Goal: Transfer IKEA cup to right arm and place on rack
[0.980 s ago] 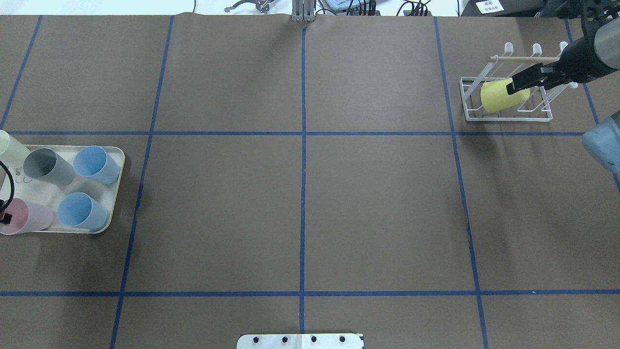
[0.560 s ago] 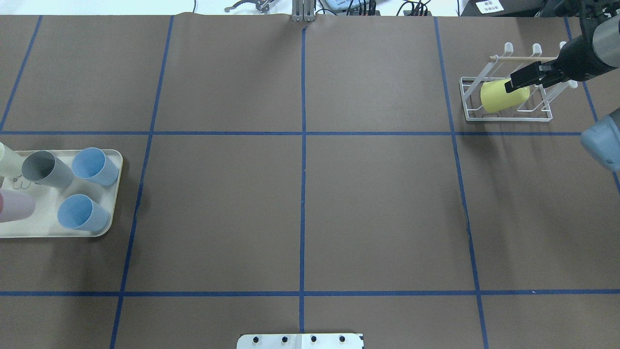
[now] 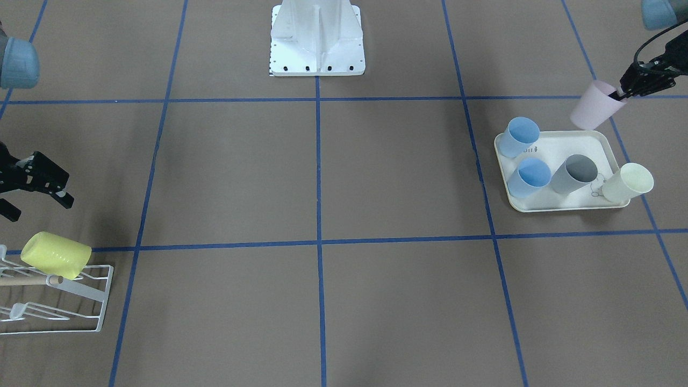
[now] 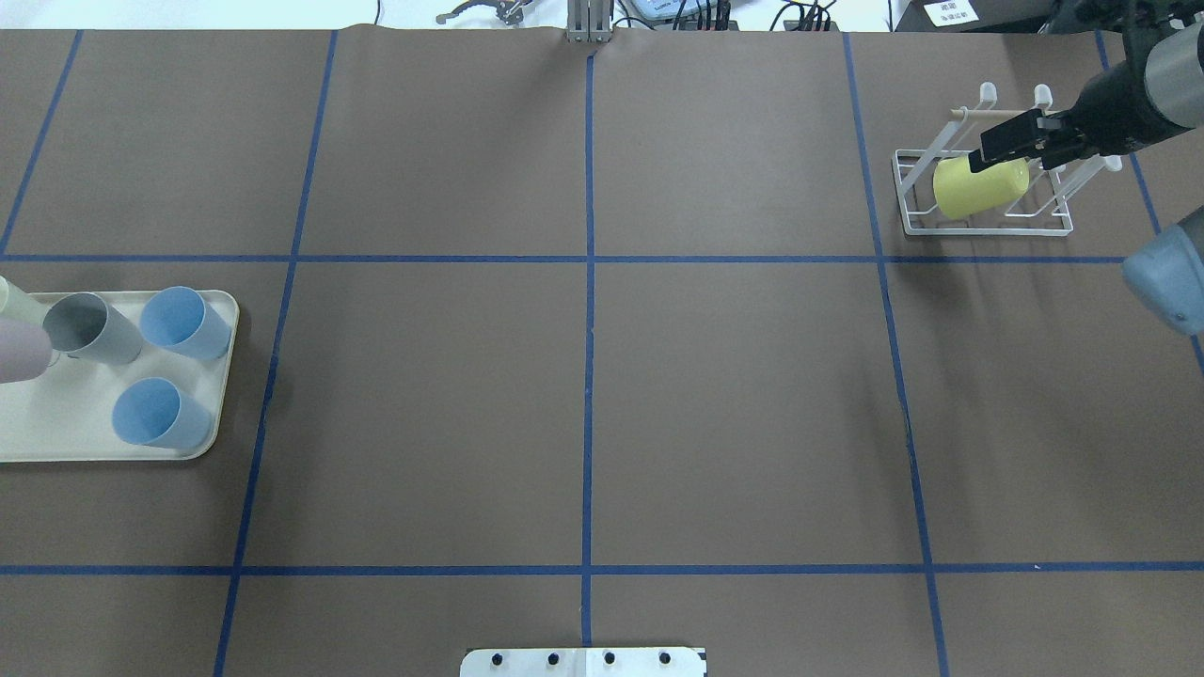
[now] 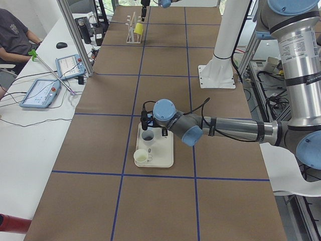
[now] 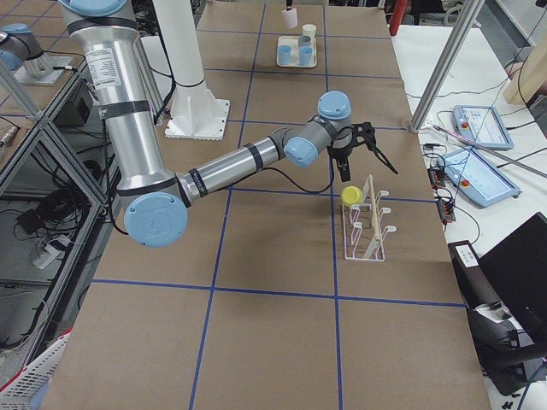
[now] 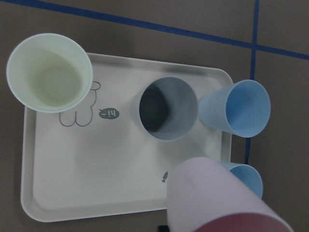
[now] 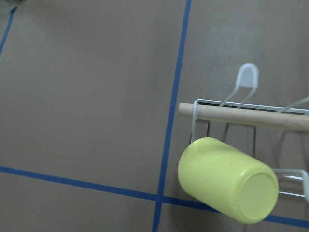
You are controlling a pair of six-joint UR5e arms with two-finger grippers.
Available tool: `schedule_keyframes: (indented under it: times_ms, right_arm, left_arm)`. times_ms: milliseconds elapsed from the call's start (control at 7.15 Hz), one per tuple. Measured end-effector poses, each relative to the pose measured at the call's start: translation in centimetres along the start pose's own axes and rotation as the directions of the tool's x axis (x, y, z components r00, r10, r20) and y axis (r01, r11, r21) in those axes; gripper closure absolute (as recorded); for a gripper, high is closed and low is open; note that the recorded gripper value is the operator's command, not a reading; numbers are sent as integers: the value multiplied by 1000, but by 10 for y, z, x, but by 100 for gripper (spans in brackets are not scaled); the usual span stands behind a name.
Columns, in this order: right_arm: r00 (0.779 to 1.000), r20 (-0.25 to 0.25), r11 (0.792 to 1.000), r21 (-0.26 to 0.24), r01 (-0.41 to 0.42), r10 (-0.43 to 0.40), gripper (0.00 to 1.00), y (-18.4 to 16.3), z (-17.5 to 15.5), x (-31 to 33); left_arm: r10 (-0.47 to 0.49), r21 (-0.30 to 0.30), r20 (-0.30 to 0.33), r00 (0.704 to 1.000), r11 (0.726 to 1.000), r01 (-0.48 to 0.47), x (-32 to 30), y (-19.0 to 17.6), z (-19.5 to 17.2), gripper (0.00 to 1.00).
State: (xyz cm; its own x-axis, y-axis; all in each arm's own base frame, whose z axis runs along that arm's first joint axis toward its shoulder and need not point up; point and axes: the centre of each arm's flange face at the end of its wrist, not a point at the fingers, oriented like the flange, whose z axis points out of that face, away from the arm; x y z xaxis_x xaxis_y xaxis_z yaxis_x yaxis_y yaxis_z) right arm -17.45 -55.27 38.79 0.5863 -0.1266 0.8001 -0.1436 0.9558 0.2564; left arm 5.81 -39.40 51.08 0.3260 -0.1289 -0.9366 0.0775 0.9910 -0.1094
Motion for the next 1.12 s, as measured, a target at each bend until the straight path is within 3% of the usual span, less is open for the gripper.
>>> schedule_keyframes:
  times_ms: [280, 420, 700, 1120]
  right_arm:
    - [993, 93, 997, 16, -74, 72, 2, 19, -8, -53]
    - [976, 185, 992, 27, -124, 117, 2, 31, -10, -81]
    - [899, 387, 975, 8, -223, 203, 2, 56, -16, -123]
    - [774, 580, 962, -64, -267, 253, 2, 82, -29, -162]
  left_arm:
    - [-134, -17, -95, 986, 991, 133, 101, -20, -1, 100]
    - [-176, -76, -131, 976, 983, 167, 169, -29, 21, 100]
    - [-226, -172, -171, 959, 965, 196, 300, -22, 77, 100]
    - [-225, -211, -284, 932, 963, 169, 393, 21, 126, 100]
